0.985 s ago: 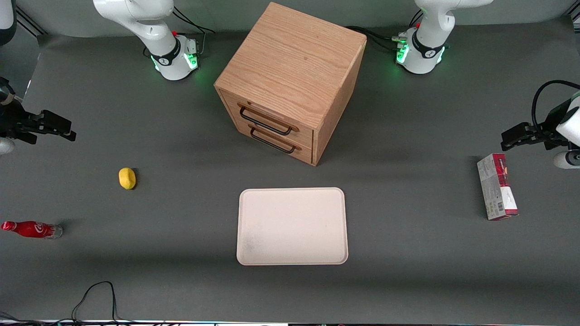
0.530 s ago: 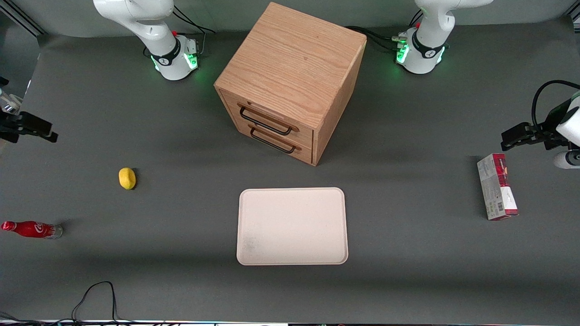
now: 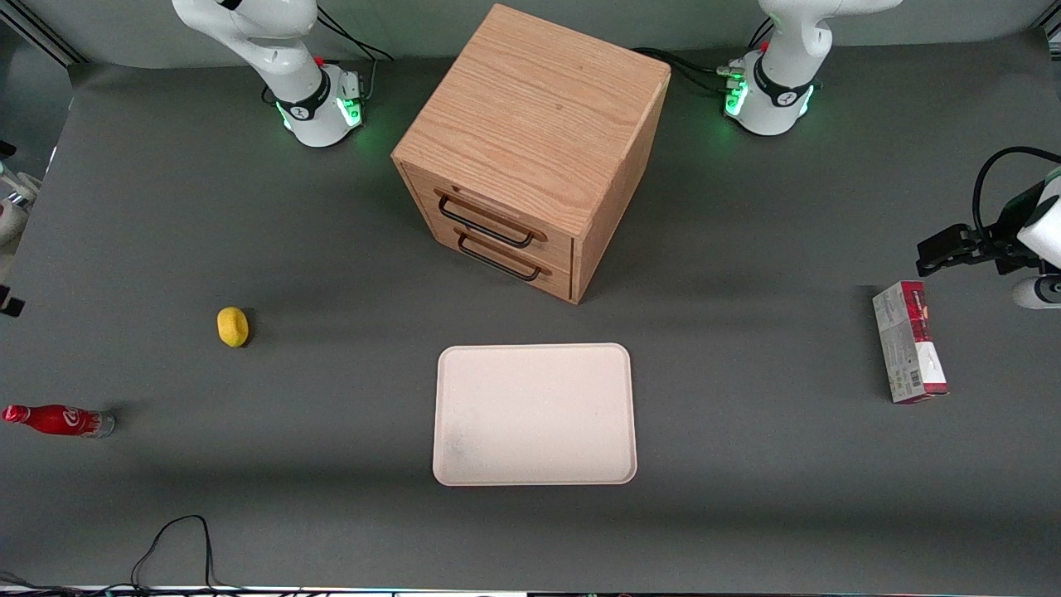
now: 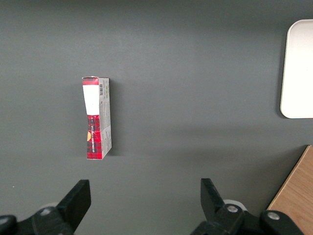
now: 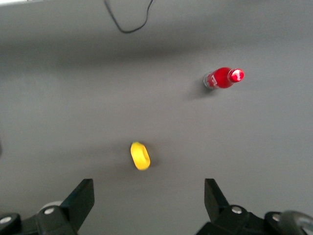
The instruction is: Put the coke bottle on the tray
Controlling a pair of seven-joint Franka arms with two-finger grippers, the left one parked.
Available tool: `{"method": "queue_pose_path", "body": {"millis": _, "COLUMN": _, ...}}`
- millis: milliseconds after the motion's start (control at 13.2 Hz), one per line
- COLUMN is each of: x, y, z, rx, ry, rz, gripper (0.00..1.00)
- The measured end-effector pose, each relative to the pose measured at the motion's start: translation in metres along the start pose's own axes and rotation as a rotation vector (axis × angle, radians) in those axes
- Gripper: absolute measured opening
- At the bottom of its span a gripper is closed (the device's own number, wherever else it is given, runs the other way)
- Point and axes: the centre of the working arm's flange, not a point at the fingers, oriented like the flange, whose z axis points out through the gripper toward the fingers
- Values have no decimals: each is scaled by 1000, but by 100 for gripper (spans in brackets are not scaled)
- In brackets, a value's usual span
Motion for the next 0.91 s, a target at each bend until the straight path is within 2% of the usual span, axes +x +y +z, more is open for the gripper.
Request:
{"method": "queue_pose_path", "body": {"millis": 152, "x": 9, "y": 32, "z": 1, "rx": 42, "ry": 27, "rz": 5, "gripper": 100}}
{"method": "queue_pose_path", "body": {"millis": 303, "x": 18, "y": 49, "z": 5, "rx": 44, "ry": 46, "rz": -83, "gripper": 100}}
{"method": "queue_pose_path", "body": {"millis": 455, "x": 33, "y": 51, "z": 20, "rx": 34, "ry": 48, "rz": -185, "gripper": 100}}
{"method": "queue_pose_path", "body": {"millis": 606, "x": 48, "y": 62, "z": 35, "rx": 11, "ry": 81, "rz": -268, "gripper": 100}}
{"method": "queue_pose_path", "body": {"millis": 758, "x": 57, "y": 99, "z": 60, "rx": -12, "ry": 107, "rz": -286, "gripper": 100}}
{"method": "queue_pose_path", "body": {"millis": 909, "x": 60, "y": 139, "z": 93, "rx": -26, "ry": 105, "rz": -299, "gripper": 100}}
